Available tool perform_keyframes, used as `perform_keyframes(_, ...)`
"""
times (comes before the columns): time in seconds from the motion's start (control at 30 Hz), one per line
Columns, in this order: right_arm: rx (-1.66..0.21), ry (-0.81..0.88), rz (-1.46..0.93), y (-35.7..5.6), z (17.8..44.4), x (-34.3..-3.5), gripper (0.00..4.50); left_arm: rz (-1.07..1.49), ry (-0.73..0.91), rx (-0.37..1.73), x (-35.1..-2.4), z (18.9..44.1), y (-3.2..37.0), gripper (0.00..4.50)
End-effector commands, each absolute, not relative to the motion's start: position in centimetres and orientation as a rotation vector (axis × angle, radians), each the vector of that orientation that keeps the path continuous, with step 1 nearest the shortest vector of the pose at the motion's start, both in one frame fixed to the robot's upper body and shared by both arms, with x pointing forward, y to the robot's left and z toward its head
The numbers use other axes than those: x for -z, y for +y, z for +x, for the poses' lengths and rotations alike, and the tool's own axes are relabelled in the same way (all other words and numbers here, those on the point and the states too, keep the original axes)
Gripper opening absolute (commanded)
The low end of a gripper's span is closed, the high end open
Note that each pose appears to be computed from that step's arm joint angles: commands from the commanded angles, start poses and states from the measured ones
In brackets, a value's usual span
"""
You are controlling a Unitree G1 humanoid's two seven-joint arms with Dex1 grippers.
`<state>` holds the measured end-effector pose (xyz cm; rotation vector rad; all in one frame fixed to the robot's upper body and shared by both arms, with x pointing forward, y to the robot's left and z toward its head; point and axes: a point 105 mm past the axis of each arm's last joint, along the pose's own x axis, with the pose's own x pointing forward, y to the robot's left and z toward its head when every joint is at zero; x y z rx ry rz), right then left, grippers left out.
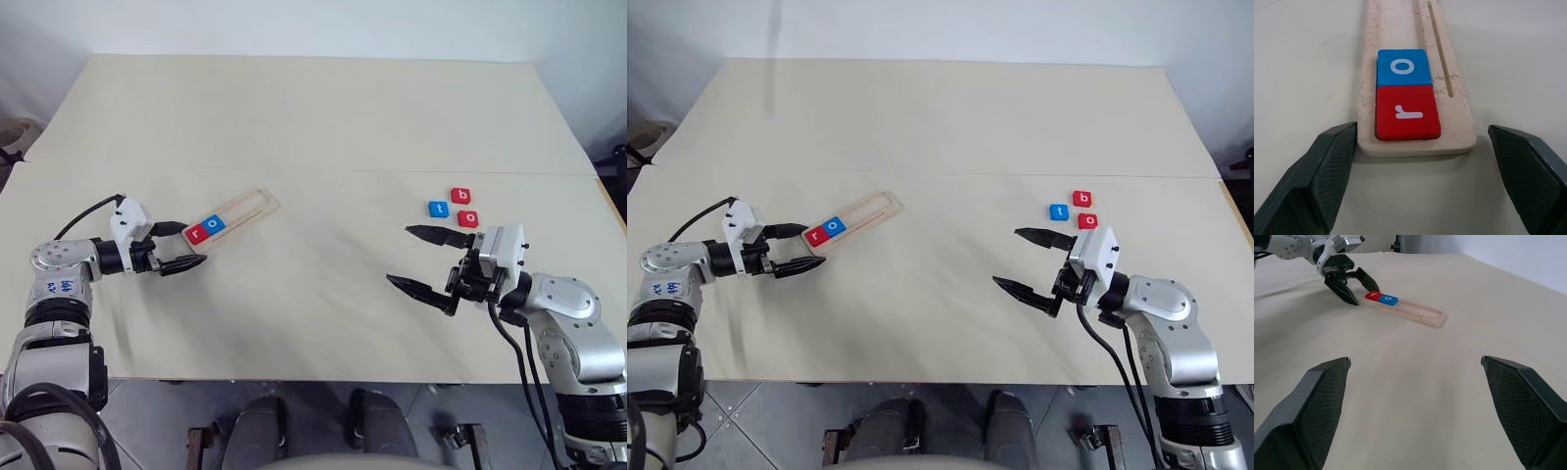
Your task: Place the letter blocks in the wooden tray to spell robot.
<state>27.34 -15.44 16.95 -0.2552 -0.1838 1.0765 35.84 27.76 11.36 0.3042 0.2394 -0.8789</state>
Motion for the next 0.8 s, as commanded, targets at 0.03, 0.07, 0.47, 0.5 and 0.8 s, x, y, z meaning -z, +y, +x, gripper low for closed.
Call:
perform_keyframes(0.03, -1.064, -0.227, -0.288, -15.8, 27.0, -18.3, 4.5, 0.285, 0.318, 0.875, -9.3, 35.5, 27.7, 3.58)
perform_keyframes(0.07, -1.064, -0.227, -0.289, -15.8, 27.0, -18.3, 4.5, 0.284, 0.32, 0.874, -9.2, 35.5, 27.6, 3.39)
perform_keyframes(0.47, -1.004, -0.145, -0.309, -18.4, 26.7, -17.3, 4.5, 0.416, 0.127, 1.202, -12.8, 35.7, 20.9, 3.39)
perform_keyframes(0.5, -0.995, -0.135, -0.311, -18.8, 26.5, -17.2, 4.5, 0.432, 0.118, 1.242, -13.1, 35.5, 20.0, 3.39)
perform_keyframes(0.8, -0.818, -0.031, -0.307, -22.8, 23.6, -15.5, 4.5, 0.487, 0.081, 1.478, -14.1, 34.7, 10.8, 3.39)
